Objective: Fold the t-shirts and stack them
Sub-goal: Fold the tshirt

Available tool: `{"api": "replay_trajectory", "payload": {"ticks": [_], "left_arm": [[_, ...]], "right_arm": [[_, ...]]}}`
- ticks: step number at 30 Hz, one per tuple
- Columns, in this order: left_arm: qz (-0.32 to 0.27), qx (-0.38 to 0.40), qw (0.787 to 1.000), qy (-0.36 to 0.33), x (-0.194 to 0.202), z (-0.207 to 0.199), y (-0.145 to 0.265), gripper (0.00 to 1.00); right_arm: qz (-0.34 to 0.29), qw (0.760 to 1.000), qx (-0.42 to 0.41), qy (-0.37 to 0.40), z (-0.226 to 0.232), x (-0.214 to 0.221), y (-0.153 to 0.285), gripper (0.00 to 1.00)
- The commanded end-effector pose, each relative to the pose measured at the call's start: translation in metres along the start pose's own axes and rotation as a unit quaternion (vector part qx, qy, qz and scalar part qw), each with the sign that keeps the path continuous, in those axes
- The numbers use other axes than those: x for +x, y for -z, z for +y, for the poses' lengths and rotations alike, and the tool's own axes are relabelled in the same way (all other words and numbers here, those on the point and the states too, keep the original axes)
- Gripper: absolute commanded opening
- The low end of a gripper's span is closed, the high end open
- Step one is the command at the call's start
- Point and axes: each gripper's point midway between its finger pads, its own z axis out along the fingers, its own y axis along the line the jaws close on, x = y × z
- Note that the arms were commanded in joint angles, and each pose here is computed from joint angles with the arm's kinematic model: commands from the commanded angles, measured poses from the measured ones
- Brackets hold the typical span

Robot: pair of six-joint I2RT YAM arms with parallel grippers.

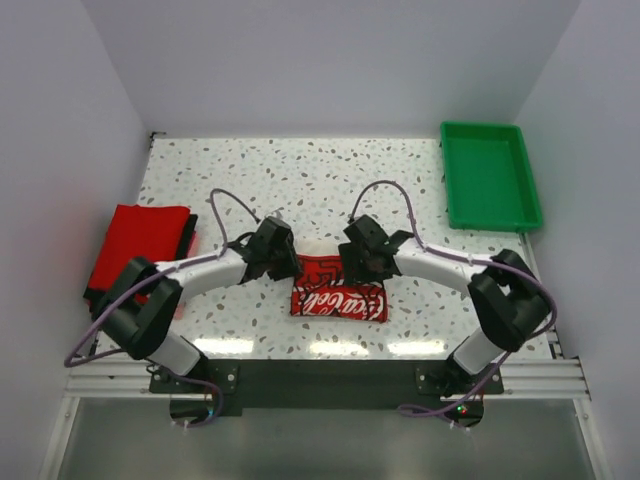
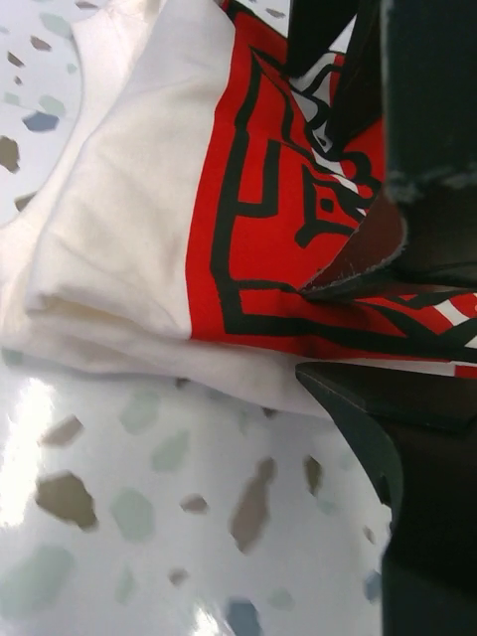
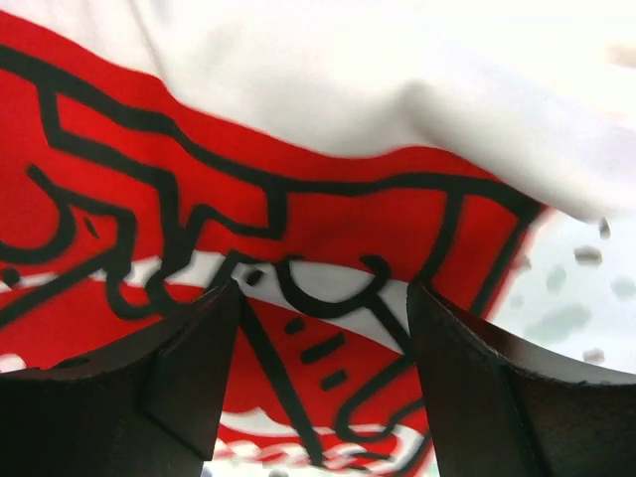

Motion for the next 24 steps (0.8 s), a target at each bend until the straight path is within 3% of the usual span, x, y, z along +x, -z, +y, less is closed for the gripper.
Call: {"api": "replay_trajectory", "payload": {"ticks": [1, 8, 15, 24], "left_arm": [[-0.05, -0.017, 0.999, 0.012, -0.016, 0.011, 0.031, 0.38], [-0.069, -0.021, 0.997, -0.019, -0.045, -0.001, 0.041, 0.44], [-0.057, -0.023, 0.998, -0.026, -0.069, -0.008, 0.017, 0.43], [-0.039, -0.02, 0.999, -0.02, -0.076, -0.011, -0.009, 0.43]], "right_arm": [[-0.034, 0.998, -0.036, -0.034, 0.006, -0.009, 0.039, 0.72], [-0.12, 0.991, -0.001, -0.051, -0.019, -0.058, 0.091, 0.75], [-0.09, 0.992, 0.004, -0.093, -0.051, -0.068, 0.062, 0.73], [-0.062, 0.993, -0.02, -0.101, -0.042, -0.068, 0.033, 0.65]]}}
